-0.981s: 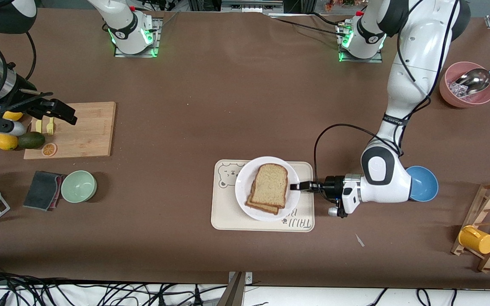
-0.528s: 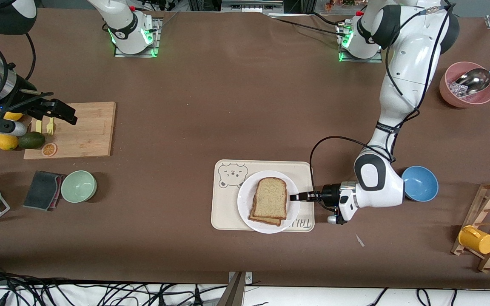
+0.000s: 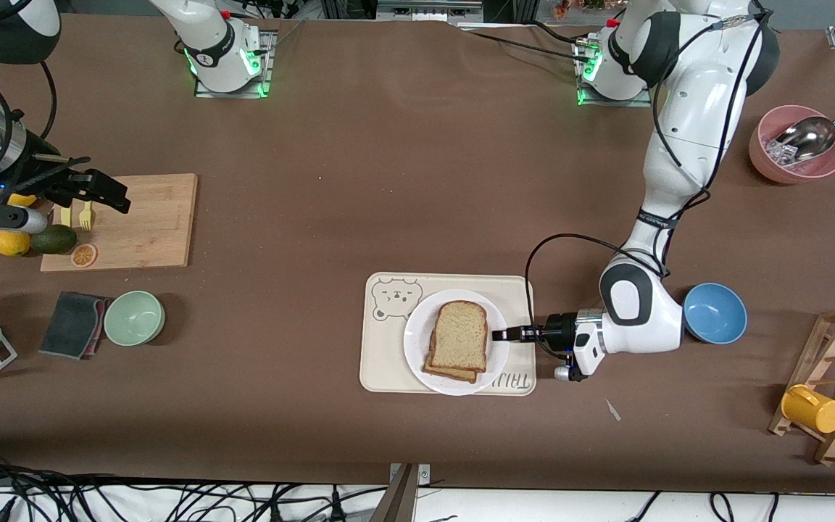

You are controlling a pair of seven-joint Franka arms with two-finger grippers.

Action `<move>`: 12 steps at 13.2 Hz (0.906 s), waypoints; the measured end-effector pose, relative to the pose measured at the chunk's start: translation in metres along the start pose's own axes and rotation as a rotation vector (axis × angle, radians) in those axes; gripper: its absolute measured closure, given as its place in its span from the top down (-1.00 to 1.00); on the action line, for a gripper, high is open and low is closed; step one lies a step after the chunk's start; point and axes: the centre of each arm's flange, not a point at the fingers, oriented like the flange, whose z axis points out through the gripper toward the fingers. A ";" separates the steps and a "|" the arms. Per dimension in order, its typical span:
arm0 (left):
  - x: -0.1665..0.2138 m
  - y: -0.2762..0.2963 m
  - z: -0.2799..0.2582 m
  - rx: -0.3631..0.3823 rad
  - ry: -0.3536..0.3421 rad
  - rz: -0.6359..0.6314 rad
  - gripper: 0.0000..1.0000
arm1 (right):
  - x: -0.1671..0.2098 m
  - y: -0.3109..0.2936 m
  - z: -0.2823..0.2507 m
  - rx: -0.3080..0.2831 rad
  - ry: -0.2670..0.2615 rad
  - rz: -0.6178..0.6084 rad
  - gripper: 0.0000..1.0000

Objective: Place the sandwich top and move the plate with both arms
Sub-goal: 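Slide the plate with the left gripper onto the cream tray, then open the left gripper and pull it back from the plate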

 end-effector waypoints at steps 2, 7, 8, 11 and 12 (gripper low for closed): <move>0.001 -0.001 -0.002 0.000 0.003 0.000 -0.39 | 0.000 0.000 0.000 0.000 0.000 0.000 1.00; 0.011 0.006 -0.022 -0.013 0.021 0.019 0.64 | 0.000 0.000 0.000 0.000 -0.001 0.000 1.00; 0.012 0.008 -0.028 -0.009 0.015 0.031 0.86 | 0.000 0.000 0.000 0.000 -0.001 0.000 1.00; 0.013 0.024 -0.057 0.034 -0.031 0.088 1.00 | 0.000 0.000 0.000 0.000 -0.001 0.000 1.00; 0.013 0.033 -0.073 0.061 -0.047 0.106 1.00 | 0.000 0.000 0.000 0.000 -0.001 -0.001 1.00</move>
